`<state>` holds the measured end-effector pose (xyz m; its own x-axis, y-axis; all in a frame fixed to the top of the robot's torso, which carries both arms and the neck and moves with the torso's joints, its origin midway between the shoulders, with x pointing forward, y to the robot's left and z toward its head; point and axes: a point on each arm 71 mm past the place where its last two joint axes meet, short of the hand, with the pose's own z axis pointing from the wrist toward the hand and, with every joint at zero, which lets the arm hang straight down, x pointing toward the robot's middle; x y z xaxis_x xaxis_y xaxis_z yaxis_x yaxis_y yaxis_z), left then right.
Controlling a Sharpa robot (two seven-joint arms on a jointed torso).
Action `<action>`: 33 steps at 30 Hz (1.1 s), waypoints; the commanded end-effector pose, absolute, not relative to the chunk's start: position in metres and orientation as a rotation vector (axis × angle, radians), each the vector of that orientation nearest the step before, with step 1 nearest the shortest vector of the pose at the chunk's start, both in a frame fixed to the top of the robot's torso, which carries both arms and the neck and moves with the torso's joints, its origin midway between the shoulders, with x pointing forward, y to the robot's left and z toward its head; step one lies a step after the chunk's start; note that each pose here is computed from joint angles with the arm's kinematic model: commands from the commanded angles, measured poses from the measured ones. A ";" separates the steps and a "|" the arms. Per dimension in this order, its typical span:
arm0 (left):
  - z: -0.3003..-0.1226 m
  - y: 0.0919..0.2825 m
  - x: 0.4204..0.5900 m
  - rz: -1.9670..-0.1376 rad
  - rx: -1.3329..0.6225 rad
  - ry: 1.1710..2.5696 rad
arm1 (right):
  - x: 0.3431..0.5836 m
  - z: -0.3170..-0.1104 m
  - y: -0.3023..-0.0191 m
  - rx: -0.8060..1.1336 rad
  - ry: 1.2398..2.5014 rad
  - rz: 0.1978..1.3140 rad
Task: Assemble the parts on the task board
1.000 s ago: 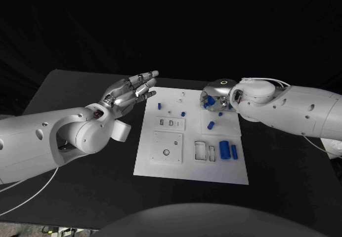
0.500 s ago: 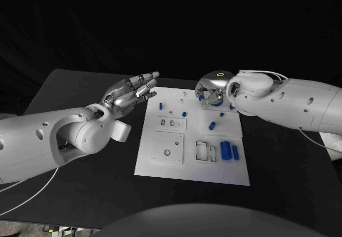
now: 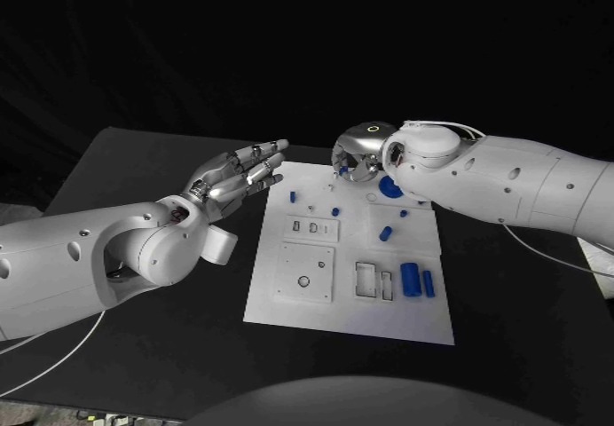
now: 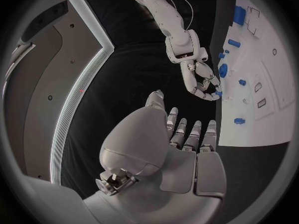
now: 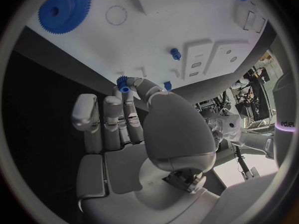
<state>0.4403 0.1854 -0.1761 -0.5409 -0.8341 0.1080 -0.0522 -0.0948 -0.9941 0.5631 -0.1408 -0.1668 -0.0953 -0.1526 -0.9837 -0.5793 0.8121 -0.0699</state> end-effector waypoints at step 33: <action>-0.175 0.182 0.439 -1.715 -0.949 1.603 | 0.571 -0.175 -0.137 -0.578 1.708 0.381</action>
